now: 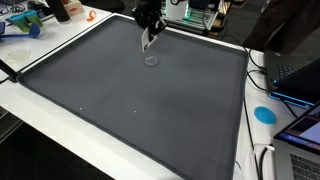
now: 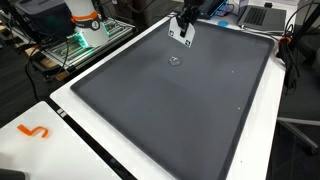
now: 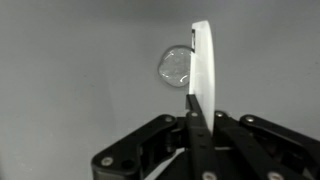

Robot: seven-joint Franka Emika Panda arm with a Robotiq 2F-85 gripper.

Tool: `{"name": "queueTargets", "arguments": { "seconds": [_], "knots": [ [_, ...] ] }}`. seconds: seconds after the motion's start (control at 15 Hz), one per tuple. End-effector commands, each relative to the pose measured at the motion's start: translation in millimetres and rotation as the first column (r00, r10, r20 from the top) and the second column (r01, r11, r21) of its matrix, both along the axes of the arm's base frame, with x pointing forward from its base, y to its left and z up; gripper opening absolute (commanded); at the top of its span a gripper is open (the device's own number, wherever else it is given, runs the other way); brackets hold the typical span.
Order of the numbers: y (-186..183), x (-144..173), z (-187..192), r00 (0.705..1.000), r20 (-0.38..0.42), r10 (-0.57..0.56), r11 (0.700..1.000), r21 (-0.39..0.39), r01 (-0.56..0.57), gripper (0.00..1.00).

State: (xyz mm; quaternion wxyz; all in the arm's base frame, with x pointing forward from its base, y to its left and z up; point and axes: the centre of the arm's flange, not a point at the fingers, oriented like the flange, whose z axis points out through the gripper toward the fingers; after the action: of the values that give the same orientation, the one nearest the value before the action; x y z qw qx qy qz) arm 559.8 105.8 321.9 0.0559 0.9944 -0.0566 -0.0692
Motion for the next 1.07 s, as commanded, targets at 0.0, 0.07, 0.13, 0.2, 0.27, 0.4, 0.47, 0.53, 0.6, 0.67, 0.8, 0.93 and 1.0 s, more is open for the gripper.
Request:
{"name": "queueTargets", "arguments": {
  "seconds": [0.0,0.07,0.13,0.2,0.27,0.4,0.47,0.53,0.6,0.67,0.8,0.93,1.0],
  "knots": [
    [-10,-6,-29,1.0,0.011,0.009,0.997,0.072,-0.01,0.01],
    [-12,-9,-36,1.0,0.019,0.011,0.996,0.086,-0.013,0.01],
    [-14,-10,-42,0.999,0.032,0.009,0.996,0.091,-0.012,0.01],
    [-16,-13,-48,0.999,0.037,0.015,0.995,0.099,-0.019,0.01],
    [-18,-16,-54,0.999,0.048,0.016,0.995,0.1,-0.021,0.01],
    [-21,-23,-65,0.998,0.065,0.021,0.994,0.106,-0.028,0.01],
    [-22,-26,-69,0.997,0.073,0.022,0.994,0.106,-0.029,0.01],
    [-23,-31,-72,0.996,0.084,0.021,0.994,0.109,-0.03,0.01],
    [-23,-33,-76,0.995,0.094,0.022,0.993,0.114,-0.033,0.01],
    [-24,-36,-79,0.994,0.109,0.019,0.993,0.112,-0.032,0.01],
    [-24,-40,-84,0.991,0.13,0.021,0.994,0.108,-0.035,0.01],
    [-24,-42,-88,0.989,0.146,0.019,0.994,0.099,-0.034,0.01],
    [-24,-42,-89,0.989,0.15,0.018,0.994,0.099,-0.034,0.01]
  ]
}}
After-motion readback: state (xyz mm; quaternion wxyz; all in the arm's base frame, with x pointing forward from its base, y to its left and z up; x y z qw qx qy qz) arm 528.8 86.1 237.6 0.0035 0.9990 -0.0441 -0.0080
